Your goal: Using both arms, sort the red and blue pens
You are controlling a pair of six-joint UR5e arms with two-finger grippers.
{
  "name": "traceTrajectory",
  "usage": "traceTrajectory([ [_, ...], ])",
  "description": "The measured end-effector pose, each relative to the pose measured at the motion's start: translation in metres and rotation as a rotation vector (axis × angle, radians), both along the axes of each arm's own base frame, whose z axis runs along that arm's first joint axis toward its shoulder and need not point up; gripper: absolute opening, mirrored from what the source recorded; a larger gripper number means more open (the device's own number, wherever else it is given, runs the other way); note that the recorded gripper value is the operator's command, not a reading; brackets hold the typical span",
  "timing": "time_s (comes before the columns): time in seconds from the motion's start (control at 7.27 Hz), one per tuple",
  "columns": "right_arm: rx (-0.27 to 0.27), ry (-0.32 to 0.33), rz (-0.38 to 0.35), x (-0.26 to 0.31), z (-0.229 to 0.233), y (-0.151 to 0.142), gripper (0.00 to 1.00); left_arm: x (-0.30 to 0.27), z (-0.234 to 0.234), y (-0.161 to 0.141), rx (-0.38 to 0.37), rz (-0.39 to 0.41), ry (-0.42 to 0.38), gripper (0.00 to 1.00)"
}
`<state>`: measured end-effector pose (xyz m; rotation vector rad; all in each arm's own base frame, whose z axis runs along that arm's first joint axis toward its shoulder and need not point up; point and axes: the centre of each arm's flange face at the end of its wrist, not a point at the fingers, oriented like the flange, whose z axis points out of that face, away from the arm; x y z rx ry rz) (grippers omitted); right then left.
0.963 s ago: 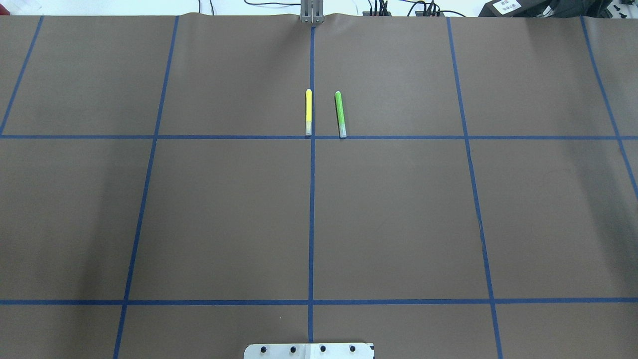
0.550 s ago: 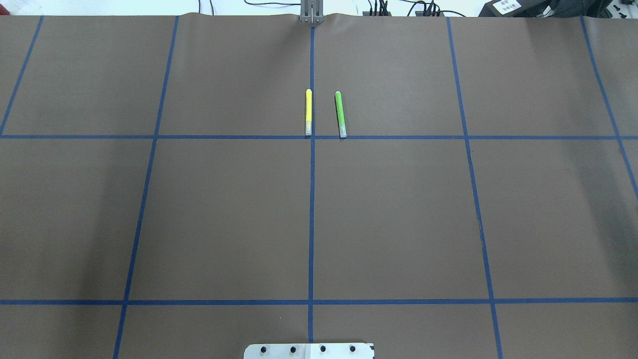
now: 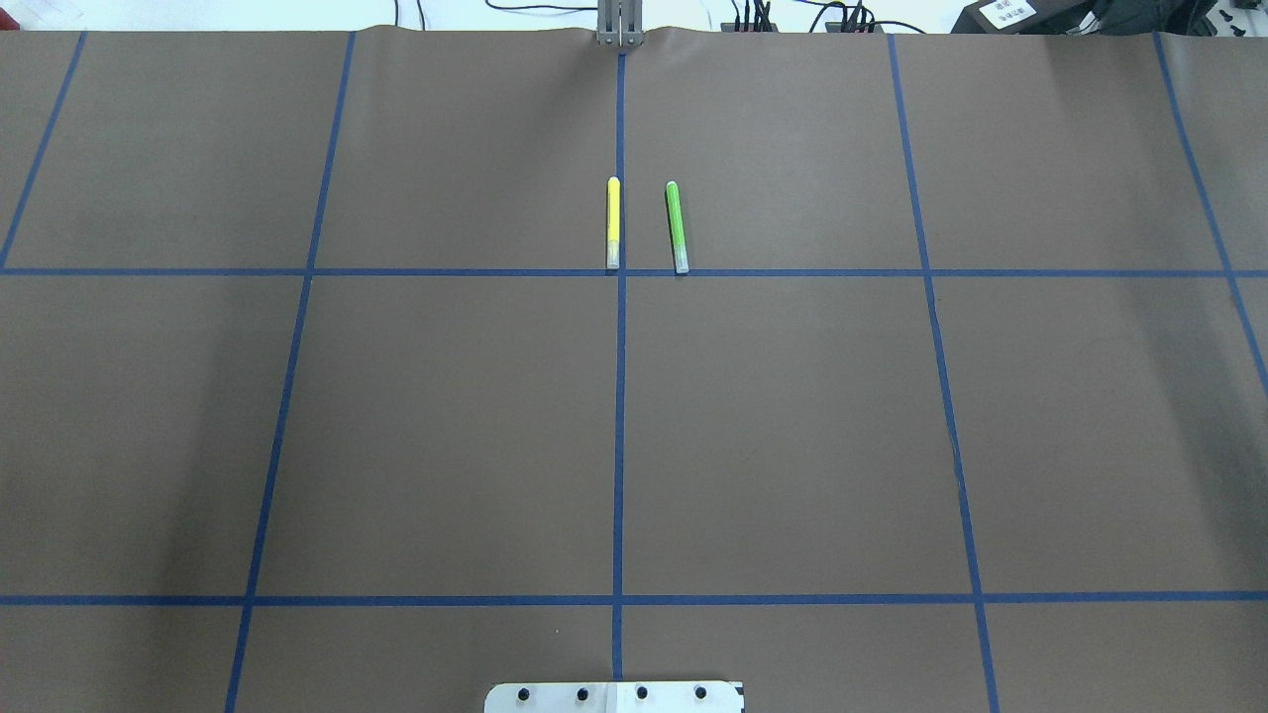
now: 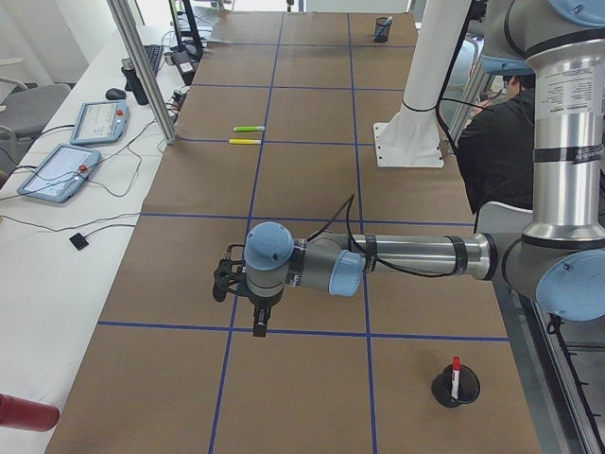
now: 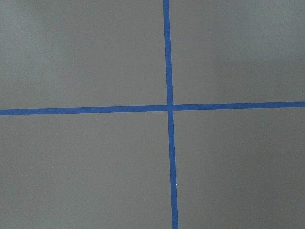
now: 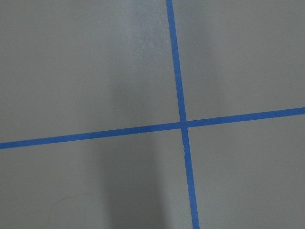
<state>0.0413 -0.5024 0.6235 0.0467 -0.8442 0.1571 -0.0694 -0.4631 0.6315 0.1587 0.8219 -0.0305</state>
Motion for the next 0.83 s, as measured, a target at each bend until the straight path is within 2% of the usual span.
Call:
traceTrajectory([
  [0.83,0.003,0.003,-0.002,-0.0010,0.0014,-0.0003,1.00,0.0004,0.0002,0.0003,-0.003,0.000,0.007,1.00],
])
